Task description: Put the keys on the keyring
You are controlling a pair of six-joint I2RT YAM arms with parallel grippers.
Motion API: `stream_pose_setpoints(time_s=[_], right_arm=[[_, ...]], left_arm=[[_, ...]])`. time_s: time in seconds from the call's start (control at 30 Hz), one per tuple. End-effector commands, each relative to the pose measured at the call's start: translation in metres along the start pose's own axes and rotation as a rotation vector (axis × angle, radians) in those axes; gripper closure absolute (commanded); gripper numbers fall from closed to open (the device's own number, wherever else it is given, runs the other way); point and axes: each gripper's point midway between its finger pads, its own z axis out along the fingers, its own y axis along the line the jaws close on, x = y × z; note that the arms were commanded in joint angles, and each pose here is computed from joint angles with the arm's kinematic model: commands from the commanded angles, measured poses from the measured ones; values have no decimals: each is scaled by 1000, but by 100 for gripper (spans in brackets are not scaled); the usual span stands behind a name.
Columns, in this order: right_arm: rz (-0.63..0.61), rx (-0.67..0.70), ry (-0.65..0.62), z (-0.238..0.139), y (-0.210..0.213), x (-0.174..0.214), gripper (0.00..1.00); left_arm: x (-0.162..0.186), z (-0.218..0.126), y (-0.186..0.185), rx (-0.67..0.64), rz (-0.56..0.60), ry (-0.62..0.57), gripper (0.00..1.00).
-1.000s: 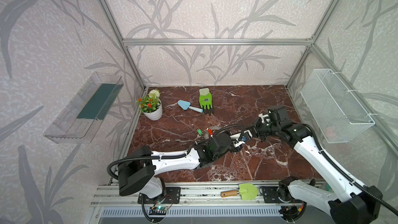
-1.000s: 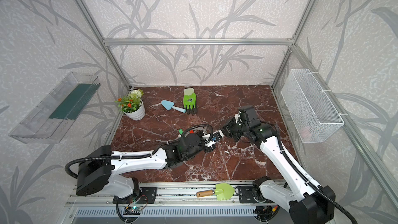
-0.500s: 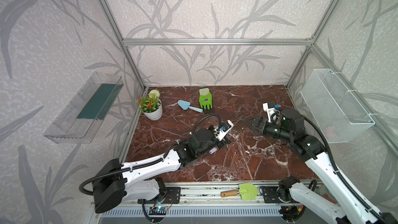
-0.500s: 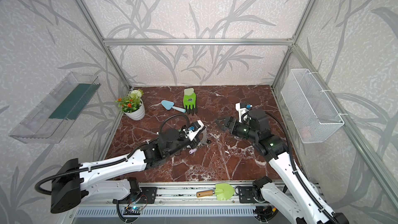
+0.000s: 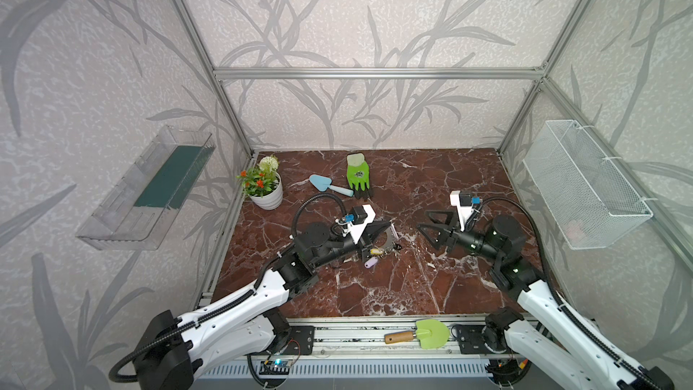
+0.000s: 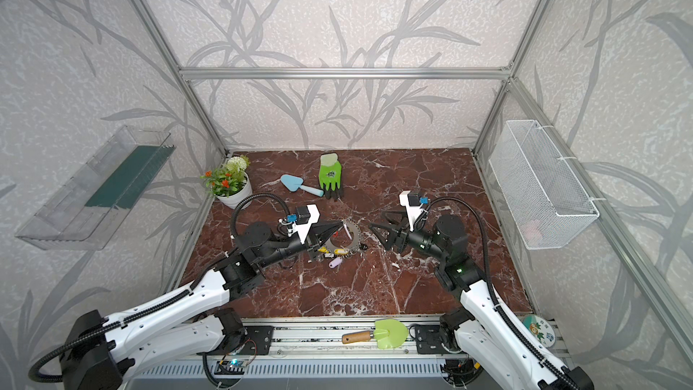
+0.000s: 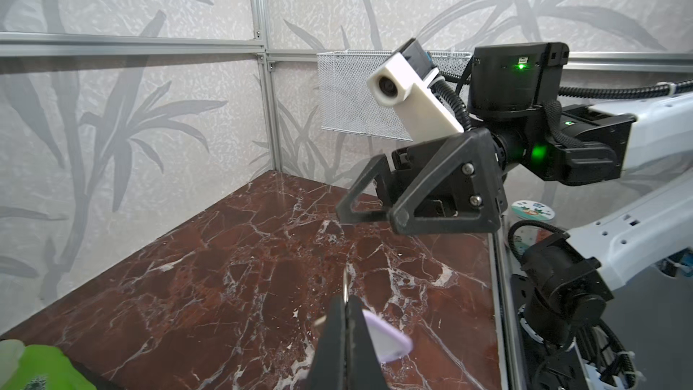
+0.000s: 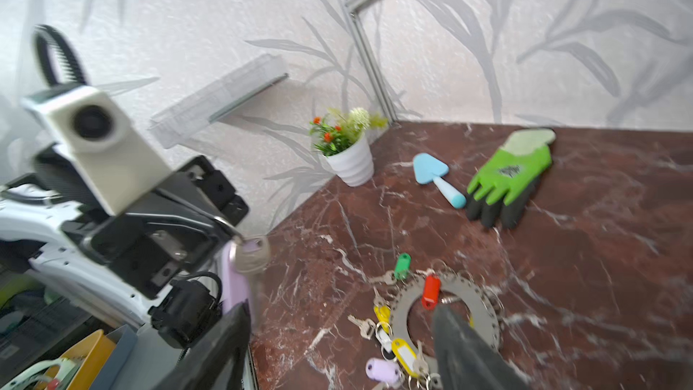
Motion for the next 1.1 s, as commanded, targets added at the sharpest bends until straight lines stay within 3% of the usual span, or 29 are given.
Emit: stream_pose_setpoints(time_s=[0.0, 0.1, 0.53, 0.9, 1.07], right_arm=[[-73, -244, -61, -1, 48, -25, 30], [-72, -346, -89, -3, 66, -30, 34], [-61, -392, -22, 14, 72, -20, 60], [-63, -411, -9, 19, 74, -16, 73], [-60, -415, -6, 22, 73, -14, 74]], left_arm=[[-25, -2, -20, 142, -57, -110, 100], [-29, -3, -22, 182, -90, -144, 100], [-31, 3, -24, 242, -136, -146, 100], [-34, 6, -23, 241, -144, -143, 100], [-37, 7, -25, 256, -148, -141, 100]])
